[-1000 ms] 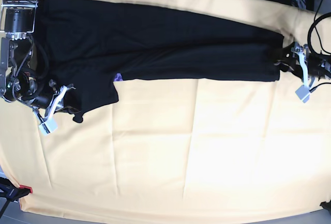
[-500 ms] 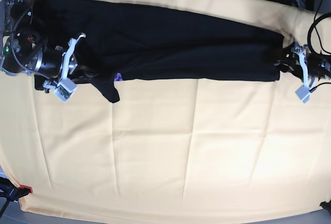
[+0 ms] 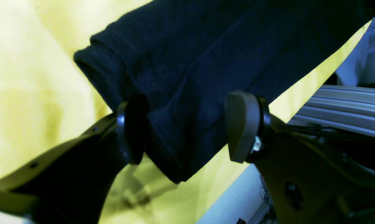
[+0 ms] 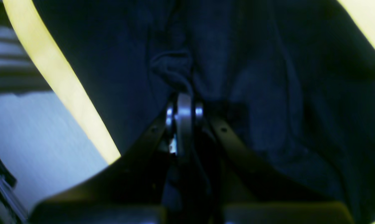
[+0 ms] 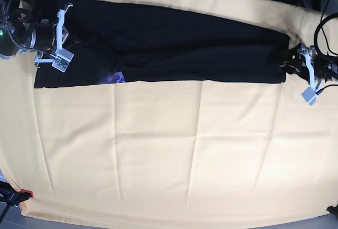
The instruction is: Fold the T-shirt properly
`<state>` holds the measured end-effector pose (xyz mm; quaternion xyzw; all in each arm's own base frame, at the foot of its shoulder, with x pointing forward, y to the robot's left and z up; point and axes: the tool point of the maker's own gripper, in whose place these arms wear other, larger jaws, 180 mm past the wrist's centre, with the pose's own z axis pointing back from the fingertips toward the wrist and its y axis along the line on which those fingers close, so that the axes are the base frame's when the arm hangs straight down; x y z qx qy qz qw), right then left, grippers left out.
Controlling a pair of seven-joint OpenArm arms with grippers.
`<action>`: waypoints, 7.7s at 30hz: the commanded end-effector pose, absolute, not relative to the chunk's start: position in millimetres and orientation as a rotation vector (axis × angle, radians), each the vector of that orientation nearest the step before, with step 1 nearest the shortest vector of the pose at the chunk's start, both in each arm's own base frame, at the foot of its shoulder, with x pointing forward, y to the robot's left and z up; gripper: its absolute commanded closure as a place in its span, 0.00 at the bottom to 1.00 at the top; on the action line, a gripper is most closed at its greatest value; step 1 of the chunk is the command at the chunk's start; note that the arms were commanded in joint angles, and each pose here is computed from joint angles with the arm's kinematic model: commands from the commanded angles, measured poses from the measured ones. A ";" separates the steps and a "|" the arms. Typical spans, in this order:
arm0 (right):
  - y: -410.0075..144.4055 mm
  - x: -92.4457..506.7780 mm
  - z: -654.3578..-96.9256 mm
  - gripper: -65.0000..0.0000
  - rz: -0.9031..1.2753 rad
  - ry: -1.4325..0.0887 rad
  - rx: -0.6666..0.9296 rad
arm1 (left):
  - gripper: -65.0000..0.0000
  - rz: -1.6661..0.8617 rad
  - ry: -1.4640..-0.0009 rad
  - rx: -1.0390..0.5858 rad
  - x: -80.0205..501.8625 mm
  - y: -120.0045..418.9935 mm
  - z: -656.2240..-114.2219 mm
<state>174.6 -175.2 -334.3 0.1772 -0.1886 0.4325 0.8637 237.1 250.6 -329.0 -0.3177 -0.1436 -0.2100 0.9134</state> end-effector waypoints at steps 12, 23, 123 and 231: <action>-205.7 175.8 -336.6 0.94 0.959 -0.312 0.220 | 0.38 -0.454 -0.346 -0.624 251.5 259.9 -309.4; -222.7 163.0 -323.1 0.56 1.021 -0.200 0.210 | 0.38 -0.465 -0.350 -0.569 256.1 276.5 -297.6; -172.0 228.9 -291.2 0.61 0.655 -0.793 0.271 | 1.00 -0.055 -0.652 -0.340 262.7 368.9 -285.5; -165.0 172.2 -341.5 0.39 -0.103 -0.759 0.555 | 1.00 -0.454 -0.698 -0.487 231.8 151.4 -350.1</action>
